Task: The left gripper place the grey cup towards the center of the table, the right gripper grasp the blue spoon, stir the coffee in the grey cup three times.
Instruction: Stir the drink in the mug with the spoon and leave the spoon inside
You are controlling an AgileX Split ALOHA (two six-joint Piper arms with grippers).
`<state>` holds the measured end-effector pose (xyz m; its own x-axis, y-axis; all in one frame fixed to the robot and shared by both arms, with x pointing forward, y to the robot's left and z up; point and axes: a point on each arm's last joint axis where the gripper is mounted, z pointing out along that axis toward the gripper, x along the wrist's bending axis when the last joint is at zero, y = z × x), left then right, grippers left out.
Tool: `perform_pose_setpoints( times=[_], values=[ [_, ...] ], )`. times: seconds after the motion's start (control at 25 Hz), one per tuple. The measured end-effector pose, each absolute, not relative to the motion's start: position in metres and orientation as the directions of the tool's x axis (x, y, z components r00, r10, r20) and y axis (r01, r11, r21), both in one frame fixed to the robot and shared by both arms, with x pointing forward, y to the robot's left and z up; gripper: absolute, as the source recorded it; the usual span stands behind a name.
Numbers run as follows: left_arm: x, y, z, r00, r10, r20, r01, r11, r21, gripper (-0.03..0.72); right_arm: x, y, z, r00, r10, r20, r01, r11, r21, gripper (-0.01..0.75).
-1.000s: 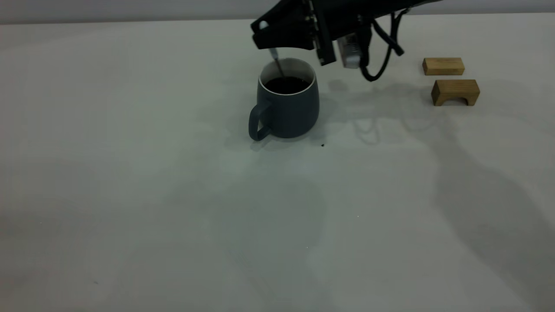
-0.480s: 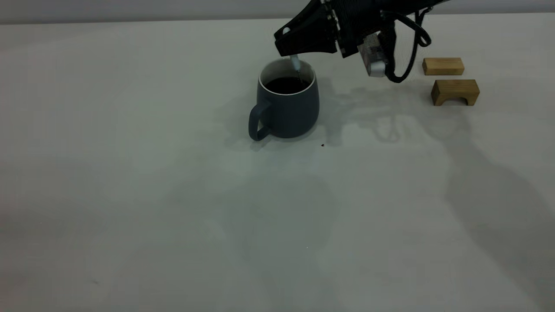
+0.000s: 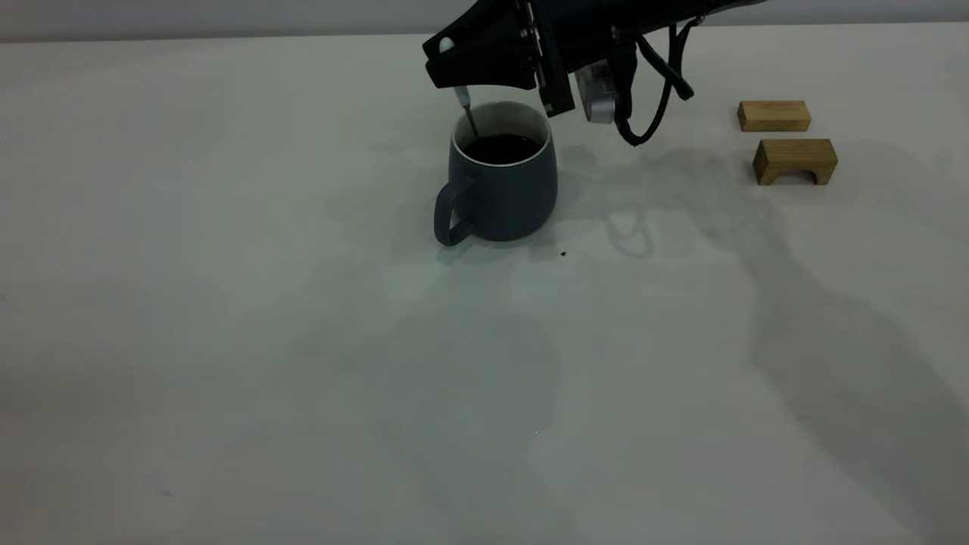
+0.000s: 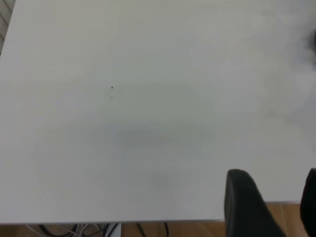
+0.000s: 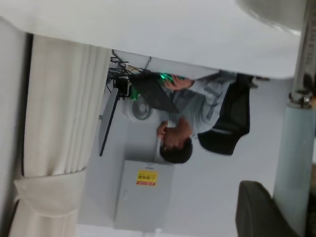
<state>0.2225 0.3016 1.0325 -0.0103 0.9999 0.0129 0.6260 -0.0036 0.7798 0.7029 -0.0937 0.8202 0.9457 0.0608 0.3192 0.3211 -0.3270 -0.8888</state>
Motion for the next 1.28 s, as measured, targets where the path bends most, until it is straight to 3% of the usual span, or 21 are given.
perform_pose_setpoints(
  times=[0.2, 0.52, 1.28],
  values=[
    [0.222, 0.302, 1.033, -0.01, 1.0, 0.013, 0.626, -0.004, 0.78, 0.355, 0.706, -0.114, 0.817, 0.941, 0.091, 0.326, 0.337, -0.354, -0.873, 0.145],
    [0.222, 0.302, 1.033, -0.01, 1.0, 0.013, 0.626, -0.004, 0.78, 0.355, 0.706, -0.123, 0.815, 0.987, 0.05, 0.151, 0.159, -0.385, -0.909, 0.145],
    [0.222, 0.302, 1.033, -0.01, 1.0, 0.013, 0.626, -0.004, 0.78, 0.355, 0.704, -0.116, 0.815, 0.989, 0.05, 0.137, 0.146, -0.376, -0.915, 0.145]
  ],
)
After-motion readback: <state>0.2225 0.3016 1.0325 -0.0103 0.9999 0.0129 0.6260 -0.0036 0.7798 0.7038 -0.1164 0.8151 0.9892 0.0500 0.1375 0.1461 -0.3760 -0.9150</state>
